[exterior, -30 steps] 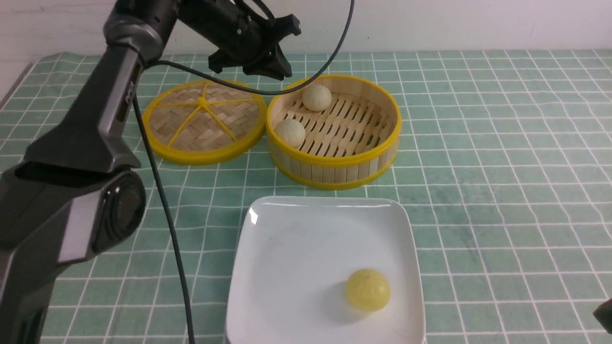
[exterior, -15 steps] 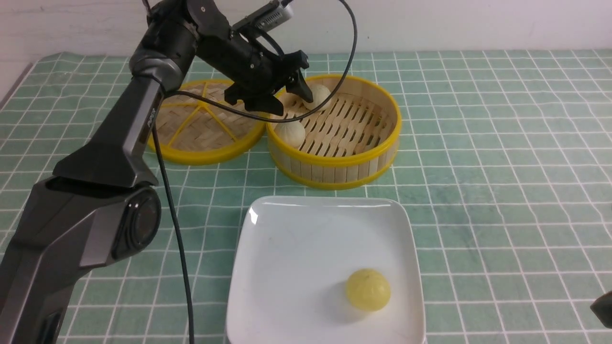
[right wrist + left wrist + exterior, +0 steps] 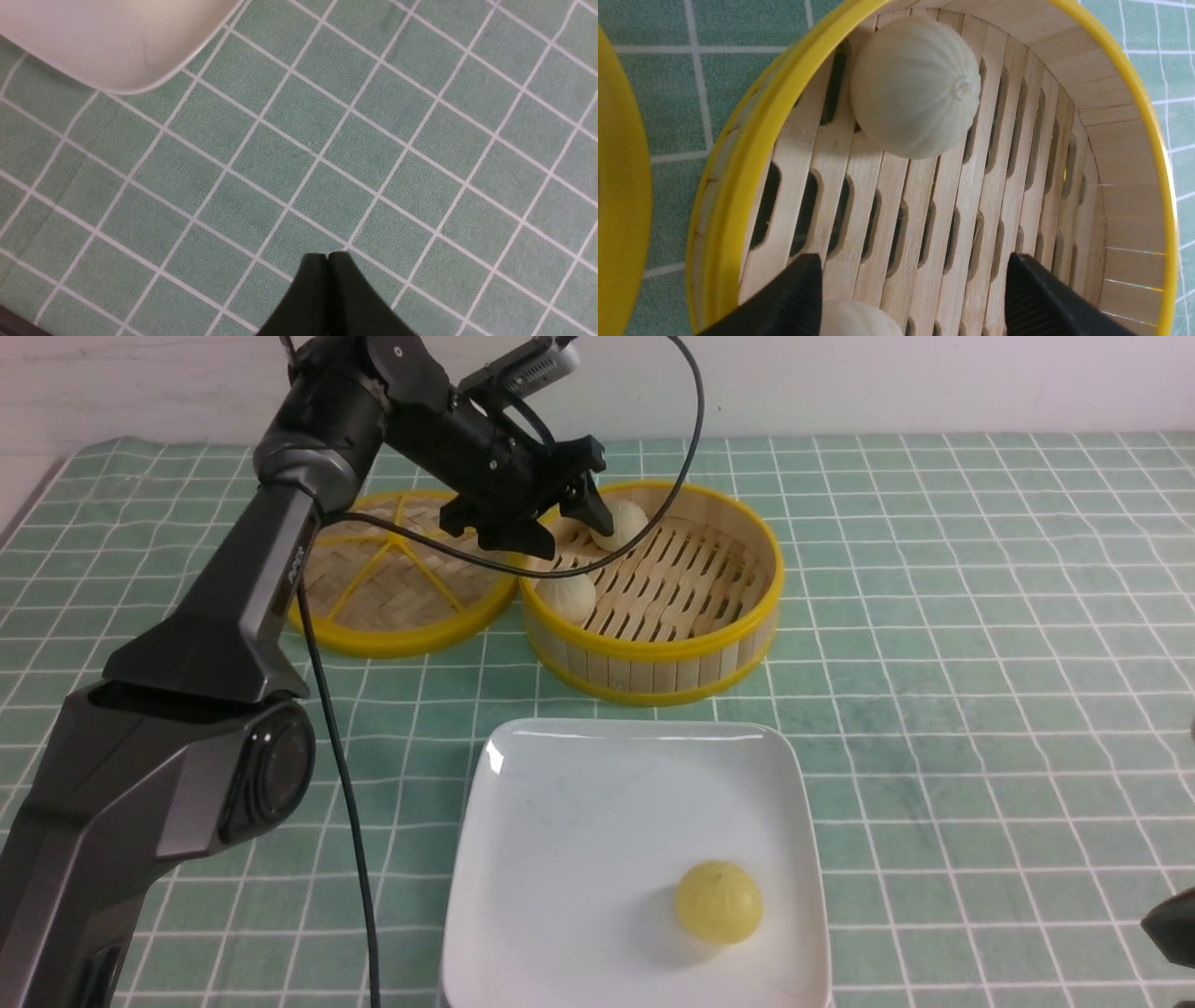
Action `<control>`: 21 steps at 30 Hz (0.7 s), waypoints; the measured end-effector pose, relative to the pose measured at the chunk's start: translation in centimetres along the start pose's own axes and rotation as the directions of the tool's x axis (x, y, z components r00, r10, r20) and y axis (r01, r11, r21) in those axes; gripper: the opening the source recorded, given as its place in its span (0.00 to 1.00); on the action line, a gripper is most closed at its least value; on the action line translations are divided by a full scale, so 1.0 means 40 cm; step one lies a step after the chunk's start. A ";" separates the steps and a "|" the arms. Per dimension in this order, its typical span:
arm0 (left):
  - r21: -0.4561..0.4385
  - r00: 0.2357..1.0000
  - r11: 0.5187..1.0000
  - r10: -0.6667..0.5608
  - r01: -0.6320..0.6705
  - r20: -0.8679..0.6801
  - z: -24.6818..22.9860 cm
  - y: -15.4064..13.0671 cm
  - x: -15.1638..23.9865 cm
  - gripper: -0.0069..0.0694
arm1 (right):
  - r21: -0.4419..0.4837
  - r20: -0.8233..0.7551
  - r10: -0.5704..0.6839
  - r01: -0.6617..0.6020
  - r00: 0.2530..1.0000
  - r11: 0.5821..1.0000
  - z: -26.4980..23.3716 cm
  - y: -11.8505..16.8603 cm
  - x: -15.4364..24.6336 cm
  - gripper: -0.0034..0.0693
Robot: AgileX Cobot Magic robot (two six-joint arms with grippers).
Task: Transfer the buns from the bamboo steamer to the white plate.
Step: 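Reach into the bamboo steamer and grasp a bun with the left gripper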
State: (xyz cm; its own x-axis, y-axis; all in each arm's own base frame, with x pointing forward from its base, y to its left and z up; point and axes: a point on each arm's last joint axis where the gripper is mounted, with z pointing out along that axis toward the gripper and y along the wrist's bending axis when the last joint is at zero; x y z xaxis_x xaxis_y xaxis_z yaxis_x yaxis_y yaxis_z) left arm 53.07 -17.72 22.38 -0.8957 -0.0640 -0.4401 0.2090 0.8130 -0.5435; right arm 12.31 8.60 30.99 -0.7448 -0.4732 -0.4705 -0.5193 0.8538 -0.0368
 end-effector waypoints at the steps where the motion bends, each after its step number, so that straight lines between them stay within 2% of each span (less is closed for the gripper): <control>1: 0.010 1.000 1.000 0.011 -0.012 0.012 0.001 -0.004 -0.002 0.78 | -0.001 0.006 0.000 0.000 1.000 1.000 0.000 0.000 -0.001 0.05; 6: 0.118 1.000 0.993 -0.016 0.012 0.027 0.029 -0.027 0.003 0.78 | -0.006 0.048 0.000 0.000 0.999 1.000 0.000 0.001 -0.011 0.06; 12: 0.161 1.000 0.987 0.000 0.000 -0.002 0.081 -0.011 0.024 0.78 | -0.009 0.066 0.000 0.000 0.998 1.000 -0.001 0.002 -0.015 0.07; 21: 0.156 0.978 0.966 0.200 -0.206 0.050 0.107 0.007 0.026 0.78 | -0.011 0.080 0.000 0.000 0.997 1.000 -0.001 0.002 -0.018 0.08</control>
State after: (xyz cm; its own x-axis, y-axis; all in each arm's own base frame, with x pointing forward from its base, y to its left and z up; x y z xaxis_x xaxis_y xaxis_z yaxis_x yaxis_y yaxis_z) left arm 53.86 -20.03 18.72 -0.8148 0.0711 -0.5754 0.4472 0.7086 -0.5458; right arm 12.78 9.02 31.35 -0.7091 -0.4541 -0.5394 -0.5240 0.8513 -0.0277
